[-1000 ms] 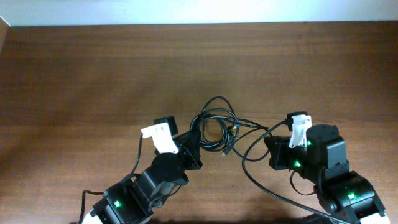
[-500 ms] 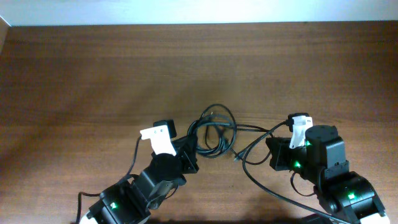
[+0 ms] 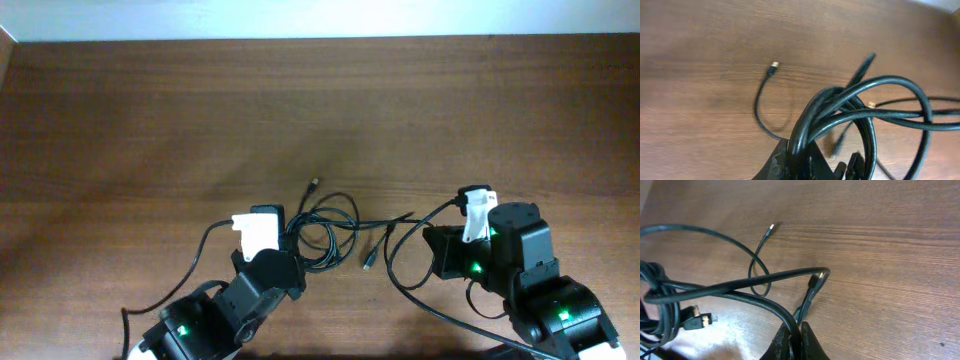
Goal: Untangle cables
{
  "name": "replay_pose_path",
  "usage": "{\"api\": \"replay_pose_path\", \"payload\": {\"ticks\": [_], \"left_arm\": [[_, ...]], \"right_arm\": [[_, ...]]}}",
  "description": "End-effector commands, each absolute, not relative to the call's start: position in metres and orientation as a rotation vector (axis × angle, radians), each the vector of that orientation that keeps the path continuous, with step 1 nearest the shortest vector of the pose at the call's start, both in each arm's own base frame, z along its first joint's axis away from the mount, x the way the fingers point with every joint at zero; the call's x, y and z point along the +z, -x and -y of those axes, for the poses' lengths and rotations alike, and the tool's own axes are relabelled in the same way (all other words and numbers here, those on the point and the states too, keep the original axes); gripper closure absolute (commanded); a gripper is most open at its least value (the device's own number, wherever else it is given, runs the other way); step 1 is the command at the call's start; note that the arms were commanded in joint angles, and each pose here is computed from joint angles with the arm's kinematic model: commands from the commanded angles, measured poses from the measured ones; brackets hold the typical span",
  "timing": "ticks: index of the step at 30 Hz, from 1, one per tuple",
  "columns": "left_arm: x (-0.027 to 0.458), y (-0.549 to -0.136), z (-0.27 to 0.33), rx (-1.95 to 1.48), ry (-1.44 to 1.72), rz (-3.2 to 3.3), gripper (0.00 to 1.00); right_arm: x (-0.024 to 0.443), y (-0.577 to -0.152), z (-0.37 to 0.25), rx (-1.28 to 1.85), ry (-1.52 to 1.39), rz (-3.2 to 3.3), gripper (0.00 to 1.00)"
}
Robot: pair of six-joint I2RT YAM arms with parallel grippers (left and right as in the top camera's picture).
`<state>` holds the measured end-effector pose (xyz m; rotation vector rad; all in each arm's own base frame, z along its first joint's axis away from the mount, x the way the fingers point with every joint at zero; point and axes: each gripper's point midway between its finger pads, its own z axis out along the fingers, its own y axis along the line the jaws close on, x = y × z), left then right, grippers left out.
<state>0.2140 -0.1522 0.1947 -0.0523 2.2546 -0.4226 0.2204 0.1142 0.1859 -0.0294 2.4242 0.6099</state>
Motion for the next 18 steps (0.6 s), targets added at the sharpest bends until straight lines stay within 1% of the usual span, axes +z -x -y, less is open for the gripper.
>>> {"api": "replay_pose_path", "payload": {"ticks": [1, 2, 4, 6, 10, 12, 13, 16, 18], "left_arm": [[0.213, -0.227, 0.115, -0.117, -0.058, -2.147, 1.00], [0.213, -0.227, 0.115, -0.090, -0.110, -2.144, 1.00], [0.213, -0.227, 0.115, -0.046, -0.190, -2.137, 1.00], [0.213, -0.227, 0.115, -0.014, -0.249, -2.130, 1.00], [0.213, -0.227, 0.115, -0.010, -0.256, -2.129, 1.00], [0.213, -0.227, 0.115, -0.005, -0.265, -2.128, 1.00], [0.213, -0.227, 0.115, 0.007, -0.288, -2.124, 1.00], [0.217, -0.229, 0.122, 0.026, -0.400, -2.093, 1.00], [0.220, -0.226, 0.143, -0.022, -0.603, -2.041, 1.00]], "right_arm": [[0.188, -0.228, -0.095, 0.494, -0.055, -2.404, 0.83], [0.189, -0.226, -0.098, 0.518, -0.044, -2.406, 0.70], [0.189, -0.224, -0.102, 0.549, -0.026, -2.409, 0.53], [0.191, -0.223, -0.106, 0.579, -0.012, -2.410, 0.30], [0.205, -0.222, -0.114, 0.639, 0.018, -2.385, 0.13], [0.216, -0.222, -0.119, 0.663, 0.056, -2.358, 0.09], [0.221, -0.221, -0.121, 0.678, 0.082, -2.345, 0.01], [0.238, -0.218, -0.126, 0.704, 0.150, -2.312, 0.01], [0.250, -0.213, -0.132, 0.725, 0.234, -2.284, 0.01]]}}
